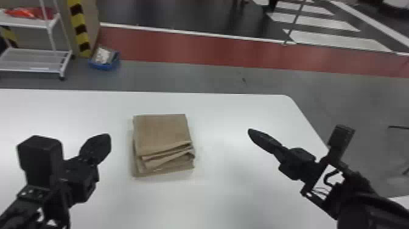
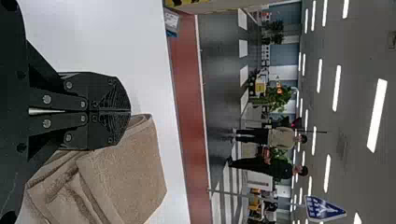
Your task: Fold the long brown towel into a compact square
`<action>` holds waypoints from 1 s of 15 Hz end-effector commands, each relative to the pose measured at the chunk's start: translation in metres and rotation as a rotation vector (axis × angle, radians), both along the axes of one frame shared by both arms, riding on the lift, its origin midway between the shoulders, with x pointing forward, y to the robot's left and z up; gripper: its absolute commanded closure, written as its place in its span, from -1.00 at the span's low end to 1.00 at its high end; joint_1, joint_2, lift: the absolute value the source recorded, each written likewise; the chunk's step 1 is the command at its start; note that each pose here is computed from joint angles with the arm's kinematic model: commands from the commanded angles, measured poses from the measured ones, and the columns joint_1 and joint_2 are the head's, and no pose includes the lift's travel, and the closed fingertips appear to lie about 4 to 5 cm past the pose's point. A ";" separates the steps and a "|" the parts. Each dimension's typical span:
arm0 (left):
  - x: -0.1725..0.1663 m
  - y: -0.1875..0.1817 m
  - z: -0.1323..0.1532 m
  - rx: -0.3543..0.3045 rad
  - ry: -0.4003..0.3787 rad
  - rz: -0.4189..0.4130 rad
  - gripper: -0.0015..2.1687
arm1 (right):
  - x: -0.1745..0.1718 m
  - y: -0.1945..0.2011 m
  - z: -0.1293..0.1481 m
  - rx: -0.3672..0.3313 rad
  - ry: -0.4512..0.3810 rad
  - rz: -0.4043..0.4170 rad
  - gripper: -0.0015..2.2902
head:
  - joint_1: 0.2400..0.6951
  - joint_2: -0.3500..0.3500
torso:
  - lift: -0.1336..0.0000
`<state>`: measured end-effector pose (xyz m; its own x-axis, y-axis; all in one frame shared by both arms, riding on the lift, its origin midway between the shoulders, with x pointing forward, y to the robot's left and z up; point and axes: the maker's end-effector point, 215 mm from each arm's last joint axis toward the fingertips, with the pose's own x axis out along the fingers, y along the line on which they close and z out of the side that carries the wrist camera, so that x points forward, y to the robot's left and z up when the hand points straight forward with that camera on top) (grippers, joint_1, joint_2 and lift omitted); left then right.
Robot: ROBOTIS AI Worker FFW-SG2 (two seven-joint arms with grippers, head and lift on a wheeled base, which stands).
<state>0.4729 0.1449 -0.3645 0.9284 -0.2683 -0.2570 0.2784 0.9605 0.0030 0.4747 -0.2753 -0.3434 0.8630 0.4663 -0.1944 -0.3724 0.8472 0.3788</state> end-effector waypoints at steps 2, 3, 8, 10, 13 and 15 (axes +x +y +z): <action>0.003 0.007 -0.004 0.010 0.011 0.005 0.72 | 0.045 0.064 0.016 -0.164 -0.148 0.017 0.72 | 1.00 -0.38 | -0.87; 0.003 0.009 -0.009 0.014 0.021 0.004 0.72 | 0.059 0.074 0.019 -0.191 -0.174 0.017 0.72 | 1.00 -0.33 | -0.87; 0.003 0.017 -0.021 0.024 0.043 0.008 0.72 | 0.140 0.087 0.017 -0.313 -0.246 -0.005 0.72 | 1.00 -0.13 | -0.87; 0.006 0.023 -0.025 0.020 0.052 0.017 0.72 | 0.159 0.100 0.003 -0.302 -0.240 0.024 0.72 | 1.00 -0.10 | -0.87; 0.015 0.033 -0.030 0.015 0.060 0.029 0.72 | 0.169 0.130 -0.024 -0.285 -0.195 0.082 0.72 | 1.00 -0.02 | -0.87; 0.020 0.035 -0.028 0.005 0.054 0.028 0.72 | 0.173 0.148 -0.042 -0.285 -0.155 0.124 0.72 | 1.00 0.06 | -0.87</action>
<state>0.4888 0.1774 -0.3940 0.9179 -0.2420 -0.3145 0.2539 0.9672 -0.0030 0.6455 -0.1431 -0.3722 0.8523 0.4924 -0.1761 -0.4926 0.8690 0.0458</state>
